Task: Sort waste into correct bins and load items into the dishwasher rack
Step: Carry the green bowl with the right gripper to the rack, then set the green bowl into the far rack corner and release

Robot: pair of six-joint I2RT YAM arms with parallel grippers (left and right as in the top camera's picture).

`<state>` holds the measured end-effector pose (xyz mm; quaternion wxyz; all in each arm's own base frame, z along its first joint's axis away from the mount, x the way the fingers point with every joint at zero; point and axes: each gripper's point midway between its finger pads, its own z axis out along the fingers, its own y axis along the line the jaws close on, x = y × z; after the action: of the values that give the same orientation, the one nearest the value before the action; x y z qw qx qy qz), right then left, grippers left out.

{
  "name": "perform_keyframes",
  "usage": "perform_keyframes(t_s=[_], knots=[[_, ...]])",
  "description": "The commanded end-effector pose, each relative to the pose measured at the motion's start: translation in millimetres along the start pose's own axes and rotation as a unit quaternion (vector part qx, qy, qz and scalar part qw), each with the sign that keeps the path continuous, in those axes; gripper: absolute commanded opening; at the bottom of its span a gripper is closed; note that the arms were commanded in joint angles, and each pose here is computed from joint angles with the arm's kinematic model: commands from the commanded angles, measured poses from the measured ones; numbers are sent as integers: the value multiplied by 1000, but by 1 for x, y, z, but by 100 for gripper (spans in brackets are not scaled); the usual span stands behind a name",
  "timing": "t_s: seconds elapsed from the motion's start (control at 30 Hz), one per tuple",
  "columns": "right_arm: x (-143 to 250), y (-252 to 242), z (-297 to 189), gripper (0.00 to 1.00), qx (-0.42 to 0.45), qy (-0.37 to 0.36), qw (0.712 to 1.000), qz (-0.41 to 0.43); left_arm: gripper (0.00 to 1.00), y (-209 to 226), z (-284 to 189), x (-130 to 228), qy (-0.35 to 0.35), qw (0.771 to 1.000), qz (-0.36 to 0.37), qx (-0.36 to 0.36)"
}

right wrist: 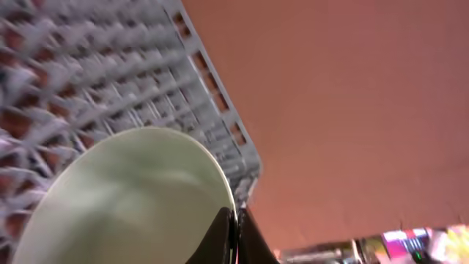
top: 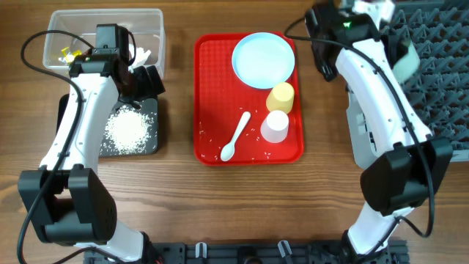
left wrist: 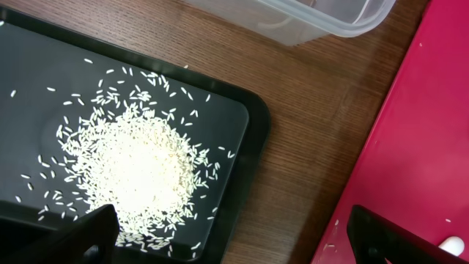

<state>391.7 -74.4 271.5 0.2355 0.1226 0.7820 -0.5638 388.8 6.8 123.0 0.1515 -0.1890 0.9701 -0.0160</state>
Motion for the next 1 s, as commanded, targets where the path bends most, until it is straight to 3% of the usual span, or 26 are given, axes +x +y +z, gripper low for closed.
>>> perform_keyframes(t_s=[0.0, 0.2, 0.37, 0.7, 0.83, 0.97], knots=[[20, 5, 30, 4, 52, 10, 998, 45, 100, 0, 5, 3, 8, 1000, -9, 1], [38, 5, 74, 4, 99, 31, 992, 68, 100, 0, 5, 3, 8, 1000, -9, 1], [18, 16, 98, 4, 72, 43, 996, 43, 100, 0, 5, 3, 8, 1000, -9, 1], [-106, 13, 100, 4, 9, -127, 992, -15, 100, 0, 5, 3, 8, 1000, -9, 1], [-126, 24, 112, 4, -7, -181, 981, -70, 100, 0, 5, 3, 8, 1000, -9, 1], [-125, 62, 140, 4, -4, -200, 959, -199, 100, 0, 5, 3, 8, 1000, -9, 1]])
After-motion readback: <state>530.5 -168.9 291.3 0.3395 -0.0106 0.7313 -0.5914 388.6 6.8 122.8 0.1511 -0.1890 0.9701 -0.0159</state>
